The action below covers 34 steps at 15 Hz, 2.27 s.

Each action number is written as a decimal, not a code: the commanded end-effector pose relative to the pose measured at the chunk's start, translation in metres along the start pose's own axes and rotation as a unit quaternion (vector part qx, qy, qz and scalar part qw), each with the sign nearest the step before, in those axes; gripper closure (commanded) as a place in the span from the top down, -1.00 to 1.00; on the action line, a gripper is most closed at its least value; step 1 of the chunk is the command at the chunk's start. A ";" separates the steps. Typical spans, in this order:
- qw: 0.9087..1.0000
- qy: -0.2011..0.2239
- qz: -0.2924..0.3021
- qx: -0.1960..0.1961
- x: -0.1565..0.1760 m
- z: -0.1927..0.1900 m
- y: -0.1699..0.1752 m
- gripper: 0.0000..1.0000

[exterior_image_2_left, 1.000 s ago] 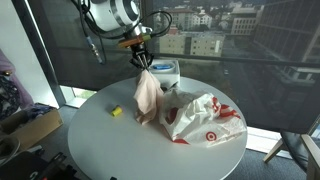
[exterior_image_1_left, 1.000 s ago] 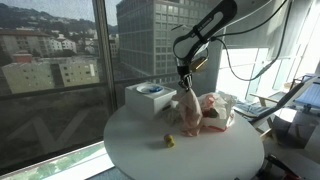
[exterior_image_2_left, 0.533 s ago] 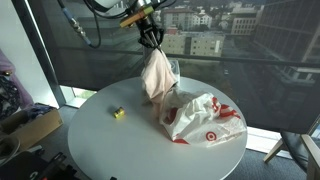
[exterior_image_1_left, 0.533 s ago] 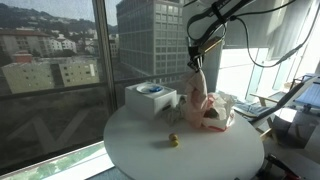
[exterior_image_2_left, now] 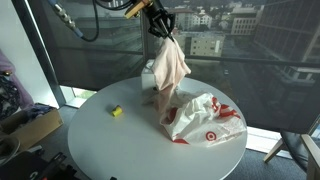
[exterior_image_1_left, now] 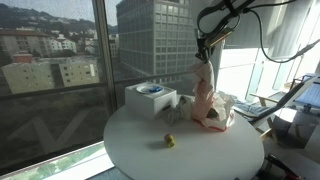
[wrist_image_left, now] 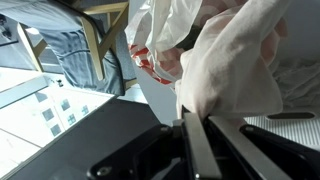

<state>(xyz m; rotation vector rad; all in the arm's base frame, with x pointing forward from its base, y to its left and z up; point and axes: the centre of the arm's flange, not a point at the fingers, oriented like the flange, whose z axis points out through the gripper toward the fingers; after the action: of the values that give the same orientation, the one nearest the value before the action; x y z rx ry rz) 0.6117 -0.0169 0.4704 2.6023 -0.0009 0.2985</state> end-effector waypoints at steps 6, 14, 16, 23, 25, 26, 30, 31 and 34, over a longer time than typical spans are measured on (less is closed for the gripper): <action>0.997 0.027 0.057 -0.054 0.003 -0.010 0.030 -0.96; 0.999 -0.001 0.041 -0.031 0.012 0.066 -0.010 -0.96; 0.999 -0.017 0.024 -0.014 0.008 0.098 -0.037 -0.96; 0.992 -0.122 0.021 -0.003 -0.036 0.216 -0.077 -0.96; 0.990 -0.138 0.021 -0.012 -0.037 0.240 -0.080 -0.96; 0.991 -0.130 0.024 -0.017 -0.033 0.245 -0.084 -0.96; 0.994 -0.093 0.048 -0.014 -0.003 0.250 -0.105 -0.96; 0.994 -0.094 0.050 -0.015 0.001 0.253 -0.111 -0.93; 0.991 -0.121 0.055 -0.014 -0.002 0.263 -0.118 -0.18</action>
<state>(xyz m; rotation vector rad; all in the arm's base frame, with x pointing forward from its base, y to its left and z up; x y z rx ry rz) 0.6576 -0.0437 0.2010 2.6051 -0.1779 0.0473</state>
